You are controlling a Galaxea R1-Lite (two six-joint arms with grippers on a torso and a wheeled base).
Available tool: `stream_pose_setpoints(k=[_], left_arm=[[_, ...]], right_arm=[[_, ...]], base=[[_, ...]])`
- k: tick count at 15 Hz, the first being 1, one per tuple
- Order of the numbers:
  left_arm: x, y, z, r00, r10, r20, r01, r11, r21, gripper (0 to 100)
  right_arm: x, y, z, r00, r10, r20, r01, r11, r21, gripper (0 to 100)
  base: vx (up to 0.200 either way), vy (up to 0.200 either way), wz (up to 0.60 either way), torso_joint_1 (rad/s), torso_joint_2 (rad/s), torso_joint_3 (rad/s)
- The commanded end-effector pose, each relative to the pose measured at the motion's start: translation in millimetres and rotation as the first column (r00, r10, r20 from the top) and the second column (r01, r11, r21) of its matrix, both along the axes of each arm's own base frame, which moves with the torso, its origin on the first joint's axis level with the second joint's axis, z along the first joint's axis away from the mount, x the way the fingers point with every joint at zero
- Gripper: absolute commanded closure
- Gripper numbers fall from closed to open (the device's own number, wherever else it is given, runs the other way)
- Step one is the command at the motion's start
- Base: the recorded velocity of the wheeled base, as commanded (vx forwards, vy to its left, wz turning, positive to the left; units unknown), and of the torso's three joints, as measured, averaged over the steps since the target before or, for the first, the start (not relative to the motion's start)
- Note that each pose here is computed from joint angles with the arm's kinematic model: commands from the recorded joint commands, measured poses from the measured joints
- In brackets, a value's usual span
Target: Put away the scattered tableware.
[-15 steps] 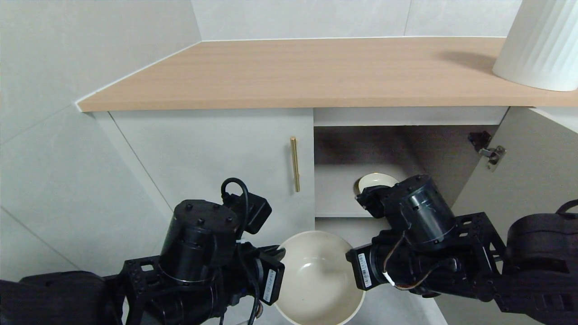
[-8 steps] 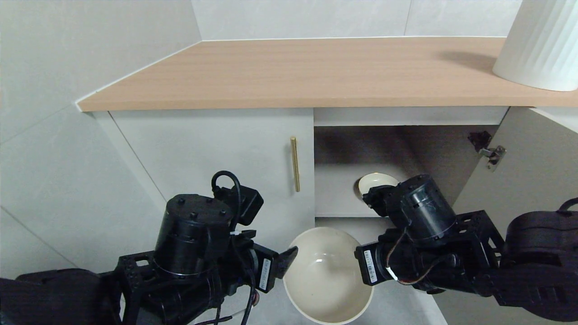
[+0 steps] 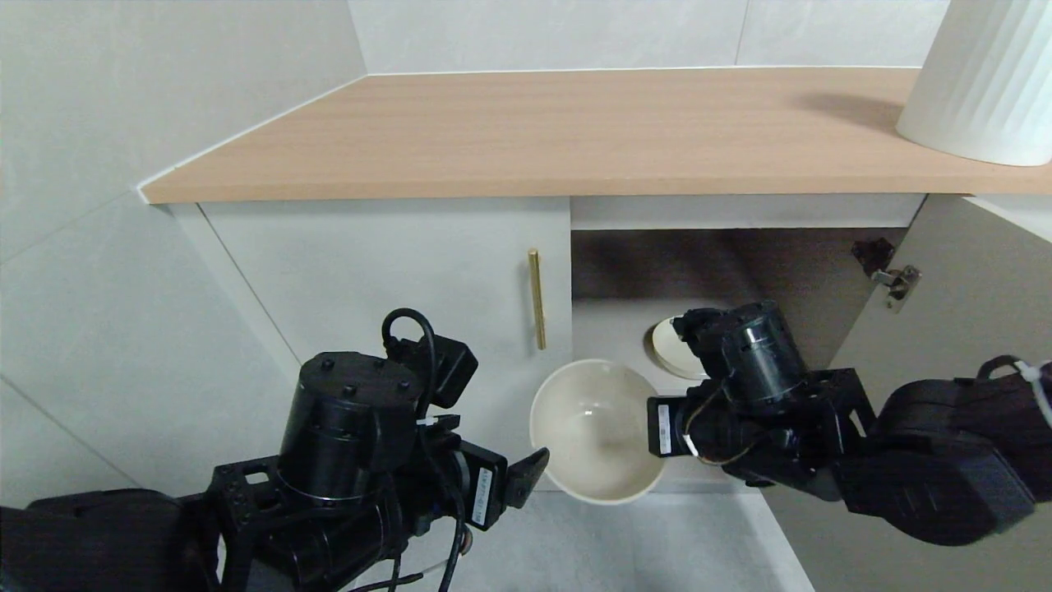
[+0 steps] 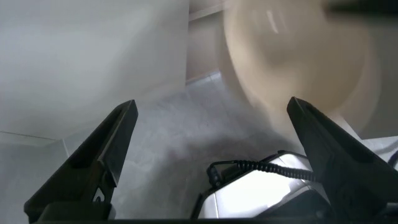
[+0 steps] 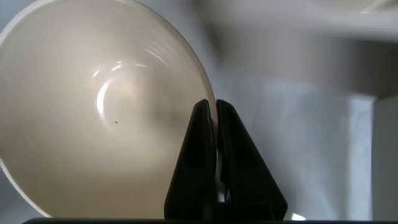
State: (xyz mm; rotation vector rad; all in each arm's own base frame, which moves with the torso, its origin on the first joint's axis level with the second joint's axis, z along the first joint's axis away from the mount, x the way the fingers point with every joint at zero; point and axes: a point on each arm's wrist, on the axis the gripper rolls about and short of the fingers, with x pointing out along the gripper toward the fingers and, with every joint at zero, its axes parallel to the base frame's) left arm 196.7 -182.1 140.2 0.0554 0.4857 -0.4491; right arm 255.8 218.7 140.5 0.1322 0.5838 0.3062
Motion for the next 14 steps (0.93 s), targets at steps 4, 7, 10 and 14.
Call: stream_pose_setpoints(k=[4, 7, 10, 14], left_arm=[[1, -0.5, -0.5, 1.0, 0.01, 0.003, -0.01, 1.0, 0.006, 0], [1, -0.5, -0.5, 1.0, 0.01, 0.003, -0.01, 1.0, 0.006, 0], [1, -0.8, -0.5, 1.0, 0.011, 0.003, -0.011, 1.0, 0.007, 0], [1, -0.8, -0.5, 1.0, 0.01, 0.003, -0.01, 1.0, 0.006, 0]], right_arm=[[68, -32, -22, 0.948, -0.317, 0.021, 0.314, 0.945, 0.097, 100], [91, -53, -22, 0.914, -0.406, 0.02, 0.399, 0.906, 0.144, 100], [111, -66, -25, 0.885, -0.466, 0.016, 0.456, 0.873, 0.173, 100], [136, -85, -30, 0.841, -0.541, 0.017, 0.527, 0.826, 0.203, 100]], base=[[0.0, 0.0, 0.0, 0.0, 0.0, 0.0], [0.0, 0.0, 0.0, 0.0, 0.0, 0.0], [0.0, 0.0, 0.0, 0.0, 0.0, 0.0], [0.0, 0.0, 0.0, 0.0, 0.0, 0.0]])
